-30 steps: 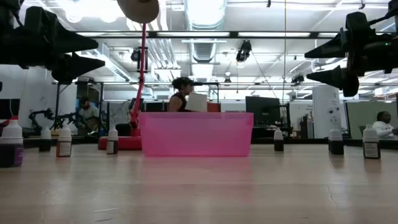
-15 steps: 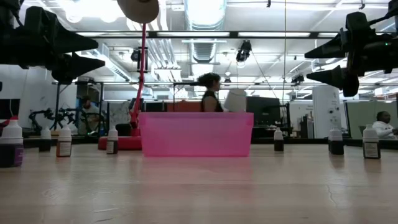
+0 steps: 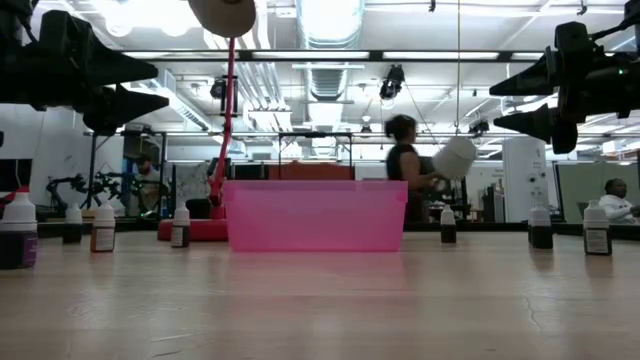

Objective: Pick & Place food coloring
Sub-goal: Put the small red food coloring bottle into the bin

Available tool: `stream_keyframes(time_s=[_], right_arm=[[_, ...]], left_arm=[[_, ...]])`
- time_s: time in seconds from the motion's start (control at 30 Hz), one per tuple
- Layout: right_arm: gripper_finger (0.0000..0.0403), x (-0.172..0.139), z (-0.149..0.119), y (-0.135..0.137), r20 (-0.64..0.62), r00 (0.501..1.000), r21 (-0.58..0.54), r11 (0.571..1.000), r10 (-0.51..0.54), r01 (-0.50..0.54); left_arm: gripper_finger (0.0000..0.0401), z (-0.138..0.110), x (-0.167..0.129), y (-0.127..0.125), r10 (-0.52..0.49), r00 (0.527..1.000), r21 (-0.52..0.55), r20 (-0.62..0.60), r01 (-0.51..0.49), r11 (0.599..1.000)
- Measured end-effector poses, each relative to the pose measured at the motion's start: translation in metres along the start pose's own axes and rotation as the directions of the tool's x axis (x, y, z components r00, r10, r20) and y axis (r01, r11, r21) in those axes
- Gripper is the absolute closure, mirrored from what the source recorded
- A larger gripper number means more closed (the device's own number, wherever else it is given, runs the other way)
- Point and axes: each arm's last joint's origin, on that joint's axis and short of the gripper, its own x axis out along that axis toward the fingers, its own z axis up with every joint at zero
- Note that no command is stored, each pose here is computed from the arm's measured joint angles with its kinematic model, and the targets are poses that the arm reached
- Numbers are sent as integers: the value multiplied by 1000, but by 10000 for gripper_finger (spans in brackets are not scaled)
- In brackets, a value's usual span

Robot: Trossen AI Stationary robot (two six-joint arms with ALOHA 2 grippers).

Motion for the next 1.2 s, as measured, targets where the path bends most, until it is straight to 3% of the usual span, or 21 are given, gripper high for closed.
stream_keyframes(time_s=[0.27, 0.47, 0.83, 1.2], right_arm=[[101, 0, 0, 0, -2, 1000, -5, 1000, 9, -9], [99, -2, 13, 12, -9, 979, -59, 977, 204, -204], [94, 6, 67, 46, -11, 979, -219, 954, 206, -203], [97, 23, 126, 87, -122, 987, -311, 940, 106, -140]], left_arm=[[87, 0, 0, 0, 0, 1000, 0, 0, 0, 1000], [87, 0, 0, 0, -1, 1000, -1, 0, 1, 1000], [87, 0, 0, 0, -1, 1000, 0, 0, 1, 1000], [87, 0, 0, 0, 0, 1000, 0, 0, 0, 1000]])
